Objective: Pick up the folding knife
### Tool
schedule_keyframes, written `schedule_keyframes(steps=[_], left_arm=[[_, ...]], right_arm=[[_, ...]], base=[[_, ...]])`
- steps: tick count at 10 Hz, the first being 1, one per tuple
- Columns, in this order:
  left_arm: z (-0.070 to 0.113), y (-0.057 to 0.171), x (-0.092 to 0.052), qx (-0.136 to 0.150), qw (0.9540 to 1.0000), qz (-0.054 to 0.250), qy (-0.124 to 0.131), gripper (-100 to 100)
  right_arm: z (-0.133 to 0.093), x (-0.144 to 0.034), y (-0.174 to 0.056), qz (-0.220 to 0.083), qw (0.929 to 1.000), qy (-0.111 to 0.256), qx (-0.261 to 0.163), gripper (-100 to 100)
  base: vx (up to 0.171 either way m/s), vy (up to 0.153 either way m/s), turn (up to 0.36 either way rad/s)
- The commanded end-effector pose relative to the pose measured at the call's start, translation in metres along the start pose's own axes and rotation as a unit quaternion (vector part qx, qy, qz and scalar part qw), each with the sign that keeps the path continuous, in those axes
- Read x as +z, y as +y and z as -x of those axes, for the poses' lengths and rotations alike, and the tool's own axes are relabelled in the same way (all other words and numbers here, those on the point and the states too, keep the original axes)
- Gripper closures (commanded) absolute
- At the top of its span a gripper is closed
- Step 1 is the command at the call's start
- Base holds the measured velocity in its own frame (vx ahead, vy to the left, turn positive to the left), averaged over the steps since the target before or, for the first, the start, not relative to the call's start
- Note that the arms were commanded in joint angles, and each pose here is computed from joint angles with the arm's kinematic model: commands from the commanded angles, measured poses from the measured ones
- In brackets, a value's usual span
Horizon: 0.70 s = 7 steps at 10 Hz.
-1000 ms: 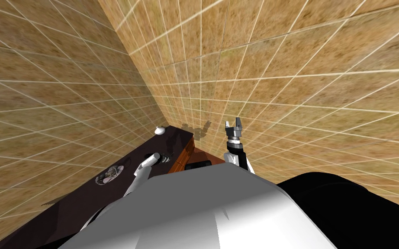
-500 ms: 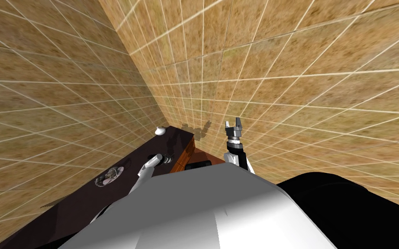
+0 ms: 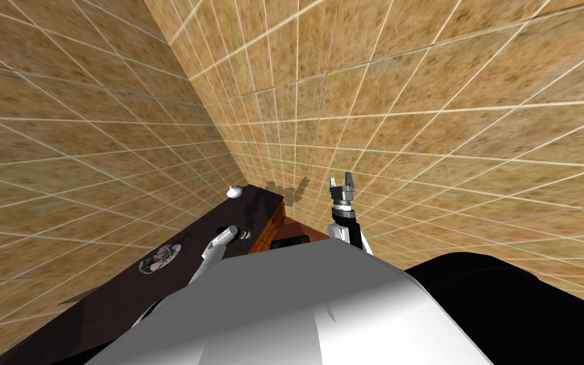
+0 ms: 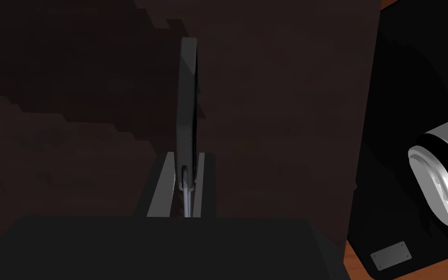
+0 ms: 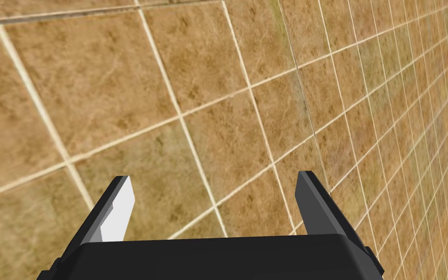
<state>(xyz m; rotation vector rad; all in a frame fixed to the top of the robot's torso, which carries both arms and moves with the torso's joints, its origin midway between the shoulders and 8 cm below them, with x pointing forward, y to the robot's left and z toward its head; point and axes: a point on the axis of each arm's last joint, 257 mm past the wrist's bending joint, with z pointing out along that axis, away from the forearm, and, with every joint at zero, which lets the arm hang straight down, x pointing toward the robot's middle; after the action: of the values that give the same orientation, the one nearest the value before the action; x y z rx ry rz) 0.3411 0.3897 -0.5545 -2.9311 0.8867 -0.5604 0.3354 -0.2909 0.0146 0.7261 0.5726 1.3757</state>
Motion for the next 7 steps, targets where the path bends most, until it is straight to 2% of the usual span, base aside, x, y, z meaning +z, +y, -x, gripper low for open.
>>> schedule_keyframes(steps=[1, 2, 3, 5, 6, 7], left_arm=[[0.000, 0.000, 0.000, 0.000, 1.0000, 0.000, 0.000, 100], [0.000, 0.000, 0.000, 0.000, 1.0000, 0.000, 0.000, 0], [0.000, -0.008, -0.007, 0.000, 1.0000, 0.000, 0.000, 100], [-0.001, -0.017, -0.015, 0.000, 1.0000, -0.001, 0.000, 100], [0.000, -0.016, -0.013, 0.000, 1.0000, -0.002, 0.000, 100], [0.000, -0.016, -0.014, 0.000, 1.0000, -0.001, 0.000, 0]], right_arm=[[0.000, 0.000, 0.000, 0.000, 1.0000, 0.000, 0.000, 0], [0.000, 0.000, 0.000, 0.000, 1.0000, 0.000, 0.000, 0], [0.000, 0.000, 0.000, 0.000, 1.0000, 0.000, 0.000, 0], [0.000, 0.000, 0.000, 0.000, 1.0000, 0.000, 0.000, 0], [0.000, 0.000, 0.000, 0.000, 1.0000, 0.000, 0.000, 0], [0.000, 0.000, 0.000, 0.000, 1.0000, 0.000, 0.000, 0]], base=[[0.000, 0.000, 0.000], [0.000, 0.000, 0.000], [-0.013, -0.011, -0.004], [-0.033, -0.025, -0.002], [-0.015, -0.013, 0.003], [0.000, 0.000, 0.000]])
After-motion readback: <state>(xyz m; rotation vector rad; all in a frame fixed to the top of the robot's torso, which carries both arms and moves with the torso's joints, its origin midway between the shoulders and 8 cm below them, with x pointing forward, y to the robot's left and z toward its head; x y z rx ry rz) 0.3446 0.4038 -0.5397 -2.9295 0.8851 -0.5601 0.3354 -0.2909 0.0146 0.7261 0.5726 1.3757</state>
